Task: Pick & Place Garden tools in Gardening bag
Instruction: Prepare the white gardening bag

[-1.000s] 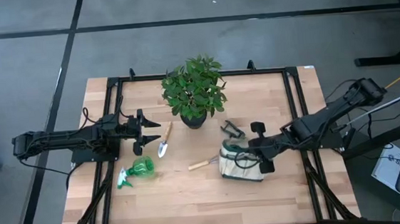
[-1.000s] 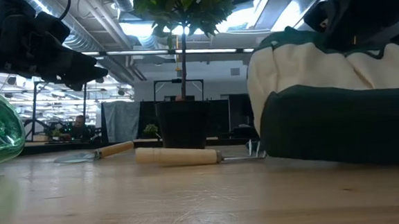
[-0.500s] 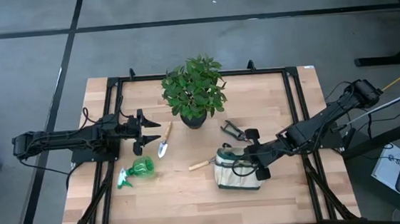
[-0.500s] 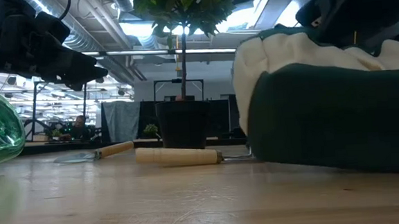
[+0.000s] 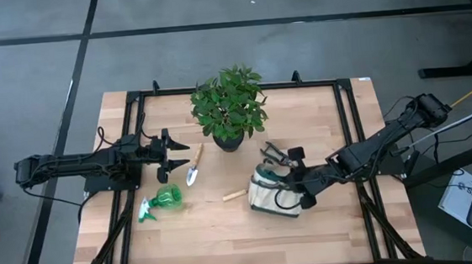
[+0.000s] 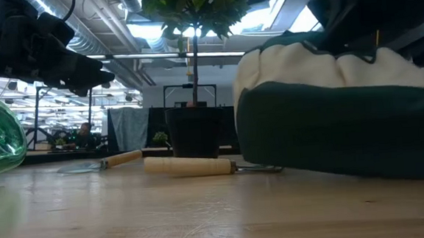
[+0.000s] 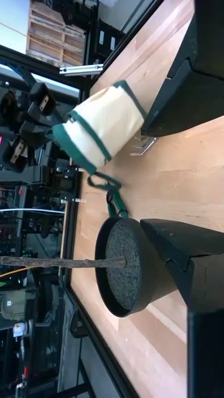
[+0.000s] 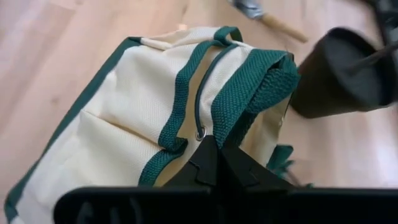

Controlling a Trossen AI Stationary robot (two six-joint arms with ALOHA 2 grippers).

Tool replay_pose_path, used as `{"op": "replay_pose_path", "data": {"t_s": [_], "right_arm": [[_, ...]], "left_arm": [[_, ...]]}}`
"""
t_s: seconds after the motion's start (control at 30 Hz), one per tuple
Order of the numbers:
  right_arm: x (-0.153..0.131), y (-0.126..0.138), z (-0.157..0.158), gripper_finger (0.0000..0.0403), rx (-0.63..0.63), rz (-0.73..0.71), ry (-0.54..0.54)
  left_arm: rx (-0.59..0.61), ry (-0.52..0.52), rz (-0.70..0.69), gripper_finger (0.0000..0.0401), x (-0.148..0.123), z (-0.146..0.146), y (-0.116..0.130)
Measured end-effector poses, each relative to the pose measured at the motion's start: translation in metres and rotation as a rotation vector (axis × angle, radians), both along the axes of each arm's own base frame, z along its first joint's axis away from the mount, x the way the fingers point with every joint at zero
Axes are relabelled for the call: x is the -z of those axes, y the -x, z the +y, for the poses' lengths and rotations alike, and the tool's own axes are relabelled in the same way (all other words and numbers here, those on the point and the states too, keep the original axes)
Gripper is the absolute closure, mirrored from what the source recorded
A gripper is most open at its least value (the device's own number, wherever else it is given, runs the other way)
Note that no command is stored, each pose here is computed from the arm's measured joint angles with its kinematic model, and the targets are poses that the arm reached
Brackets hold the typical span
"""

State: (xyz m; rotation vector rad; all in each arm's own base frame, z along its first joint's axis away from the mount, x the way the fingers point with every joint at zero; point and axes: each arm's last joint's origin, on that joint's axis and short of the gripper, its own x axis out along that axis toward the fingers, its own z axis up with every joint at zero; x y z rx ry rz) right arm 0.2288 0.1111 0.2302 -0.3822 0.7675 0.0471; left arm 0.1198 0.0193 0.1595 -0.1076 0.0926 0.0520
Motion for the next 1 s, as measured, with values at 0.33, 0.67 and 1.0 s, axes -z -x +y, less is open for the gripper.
{"op": "replay_pose_path", "data": {"t_s": [0.33,0.67,1.0], "right_arm": [[-0.002,-0.002,-0.008,0.0400,0.021,-0.033,0.232],[-0.008,-0.005,-0.015,0.0400,0.159,-0.113,0.459],[-0.011,-0.007,-0.014,0.0400,0.111,-0.121,0.490]], "left_arm": [[0.000,0.000,0.000,0.0177,0.000,0.000,0.000],[0.000,0.000,0.000,0.0177,0.000,0.000,0.000],[0.001,0.000,0.000,0.0177,0.000,0.000,0.000]]}}
